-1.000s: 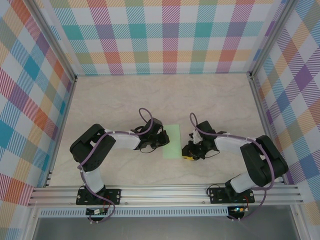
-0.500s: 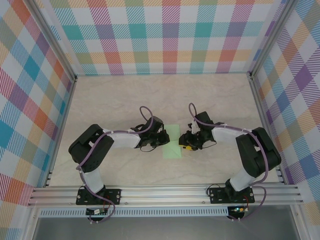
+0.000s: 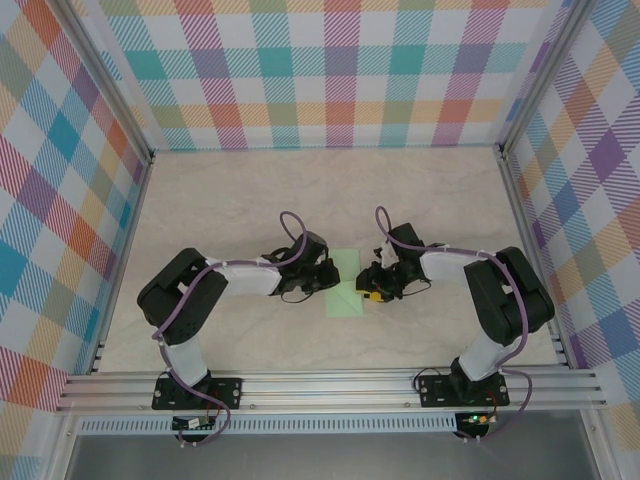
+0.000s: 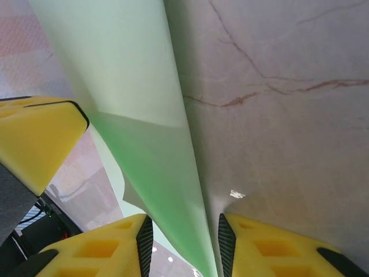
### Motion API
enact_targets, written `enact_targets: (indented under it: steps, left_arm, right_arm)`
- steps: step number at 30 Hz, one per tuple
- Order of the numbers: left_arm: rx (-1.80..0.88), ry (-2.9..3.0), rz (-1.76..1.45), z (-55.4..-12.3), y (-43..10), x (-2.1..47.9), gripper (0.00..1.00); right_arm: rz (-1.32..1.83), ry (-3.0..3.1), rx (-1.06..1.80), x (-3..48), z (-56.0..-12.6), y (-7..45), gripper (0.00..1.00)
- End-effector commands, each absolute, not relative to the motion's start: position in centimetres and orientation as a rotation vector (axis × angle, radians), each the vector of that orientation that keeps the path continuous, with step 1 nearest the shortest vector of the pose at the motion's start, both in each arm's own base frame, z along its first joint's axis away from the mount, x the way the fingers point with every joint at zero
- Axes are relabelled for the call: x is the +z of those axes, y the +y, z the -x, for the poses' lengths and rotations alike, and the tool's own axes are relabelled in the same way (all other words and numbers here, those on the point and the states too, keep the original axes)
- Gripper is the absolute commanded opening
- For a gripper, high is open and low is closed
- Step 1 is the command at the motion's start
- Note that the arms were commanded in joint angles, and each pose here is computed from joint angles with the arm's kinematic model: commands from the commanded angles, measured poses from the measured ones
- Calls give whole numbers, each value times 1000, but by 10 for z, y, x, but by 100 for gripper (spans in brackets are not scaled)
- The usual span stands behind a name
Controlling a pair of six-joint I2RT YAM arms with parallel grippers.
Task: Fold a paper plane with a square sheet of paper (pick it up from the middle)
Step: Turn over the paper at the center of the table.
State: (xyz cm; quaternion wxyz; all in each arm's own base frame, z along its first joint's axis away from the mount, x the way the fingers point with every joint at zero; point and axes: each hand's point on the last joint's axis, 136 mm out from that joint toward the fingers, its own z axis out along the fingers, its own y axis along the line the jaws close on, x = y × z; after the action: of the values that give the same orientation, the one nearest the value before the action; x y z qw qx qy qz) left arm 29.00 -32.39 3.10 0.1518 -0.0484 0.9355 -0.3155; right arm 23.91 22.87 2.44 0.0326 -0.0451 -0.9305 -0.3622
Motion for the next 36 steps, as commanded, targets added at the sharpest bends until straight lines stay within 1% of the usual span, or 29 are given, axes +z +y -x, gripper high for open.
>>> enact_targets:
  steps: [1, 6, 13, 17, 19, 25, 28, 32, 36]
  left_arm:
    - [-871, 2733, 117, -284, -325, 21, 9]
    - [-838, 2763, 128, -281, -321, 11, 8]
    - [-815, 2771, 131, -279, -317, 10, 8]
    - [-797, 2772, 134, -277, -312, 11, 8]
    - [-787, 2771, 136, -276, -310, 11, 8]
    - [-788, 2770, 137, -276, -310, 12, 8]
    - [-779, 2772, 141, -277, -309, 12, 8]
    - [-774, 2770, 147, -277, -308, 12, 7]
    - [-776, 2763, 148, -277, -307, 16, 7]
  right_arm:
    - [89, -2854, -1188, 30, -246, 237, 37]
    - [94, -2846, -1200, 31, -246, 238, 36]
    - [106, -2873, -1166, 29, -247, 234, 37]
    - [111, -2938, -1099, 30, -251, 227, 39]
    - [104, -2930, -1110, 30, -252, 229, 40]
    - [98, -2854, -1193, 26, -249, 239, 37]
    - [79, -2834, -1225, 28, -246, 242, 33]
    - [55, -2819, -1254, 31, -244, 244, 30]
    - [55, -2829, -1236, 29, -242, 241, 33]
